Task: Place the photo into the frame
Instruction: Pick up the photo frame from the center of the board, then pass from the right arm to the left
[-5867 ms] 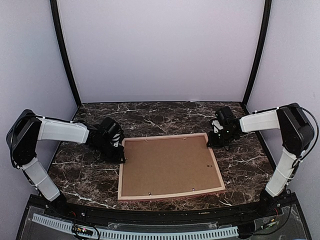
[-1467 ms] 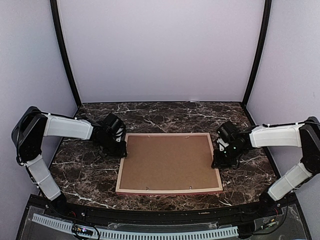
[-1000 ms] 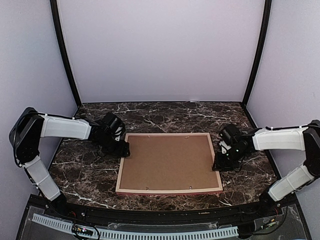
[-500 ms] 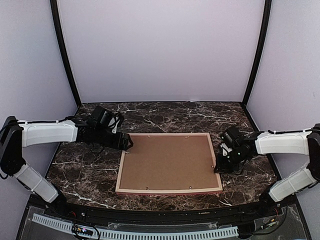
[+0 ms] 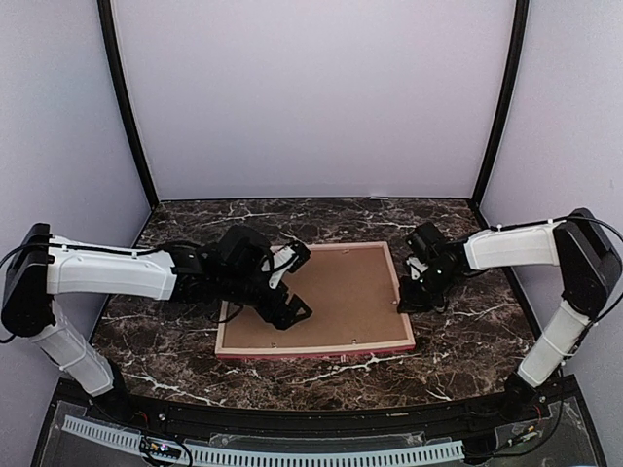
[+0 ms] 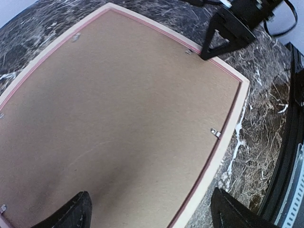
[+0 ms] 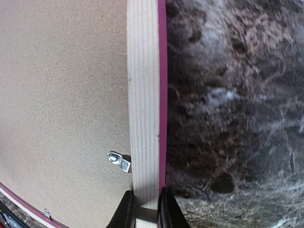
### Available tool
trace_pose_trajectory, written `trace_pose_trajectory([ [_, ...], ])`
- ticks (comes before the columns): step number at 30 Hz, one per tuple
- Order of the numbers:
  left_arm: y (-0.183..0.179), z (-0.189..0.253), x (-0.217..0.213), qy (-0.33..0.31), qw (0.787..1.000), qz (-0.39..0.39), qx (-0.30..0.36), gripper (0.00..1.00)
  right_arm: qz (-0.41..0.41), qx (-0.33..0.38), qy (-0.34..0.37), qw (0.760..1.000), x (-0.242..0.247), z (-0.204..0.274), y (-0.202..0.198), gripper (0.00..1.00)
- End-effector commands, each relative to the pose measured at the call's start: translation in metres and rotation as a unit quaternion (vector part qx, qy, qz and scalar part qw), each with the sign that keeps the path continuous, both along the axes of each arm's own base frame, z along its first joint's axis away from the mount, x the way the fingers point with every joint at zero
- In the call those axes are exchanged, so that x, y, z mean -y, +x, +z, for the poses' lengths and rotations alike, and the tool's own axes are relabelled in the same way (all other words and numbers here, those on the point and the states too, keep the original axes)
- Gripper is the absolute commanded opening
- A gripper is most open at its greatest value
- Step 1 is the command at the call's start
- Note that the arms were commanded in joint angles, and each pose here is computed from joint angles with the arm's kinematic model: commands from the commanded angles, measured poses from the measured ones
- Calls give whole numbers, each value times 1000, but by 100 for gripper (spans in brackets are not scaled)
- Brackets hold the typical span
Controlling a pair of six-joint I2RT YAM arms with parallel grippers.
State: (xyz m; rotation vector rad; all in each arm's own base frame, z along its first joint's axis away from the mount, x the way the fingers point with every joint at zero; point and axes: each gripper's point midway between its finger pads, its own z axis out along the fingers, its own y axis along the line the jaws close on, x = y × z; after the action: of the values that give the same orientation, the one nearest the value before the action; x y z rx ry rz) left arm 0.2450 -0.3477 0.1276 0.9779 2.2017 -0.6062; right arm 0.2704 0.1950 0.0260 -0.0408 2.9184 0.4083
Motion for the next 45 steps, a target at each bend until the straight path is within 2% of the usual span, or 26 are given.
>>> trace_pose_trajectory([
  [1, -13, -8, 26, 61, 993, -71, 74, 90, 5, 18, 2, 1000, -4, 0, 33, 0],
  [6, -31, -13, 49, 117, 976, -121, 137, 91, 28, 15, 20, 999, -12, 24, 44, 0],
  [12, -38, -40, 58, 227, 939, -150, 213, 93, 56, 10, 49, 997, -19, 63, 44, 0],
  [21, -31, -53, 55, 280, 914, -140, 258, 91, 75, -8, 87, 993, -24, 99, 28, 0],
  [27, -28, -50, 51, 291, 909, -126, 271, 78, 77, -16, 77, 994, -19, 99, 21, 0],
  [35, -31, -44, 50, 282, 912, -122, 272, 55, 80, -18, 74, 994, -17, 93, 21, 0],
  [45, -31, -30, 50, 274, 914, -116, 277, 35, 81, -14, 67, 994, -11, 93, 22, 18],
])
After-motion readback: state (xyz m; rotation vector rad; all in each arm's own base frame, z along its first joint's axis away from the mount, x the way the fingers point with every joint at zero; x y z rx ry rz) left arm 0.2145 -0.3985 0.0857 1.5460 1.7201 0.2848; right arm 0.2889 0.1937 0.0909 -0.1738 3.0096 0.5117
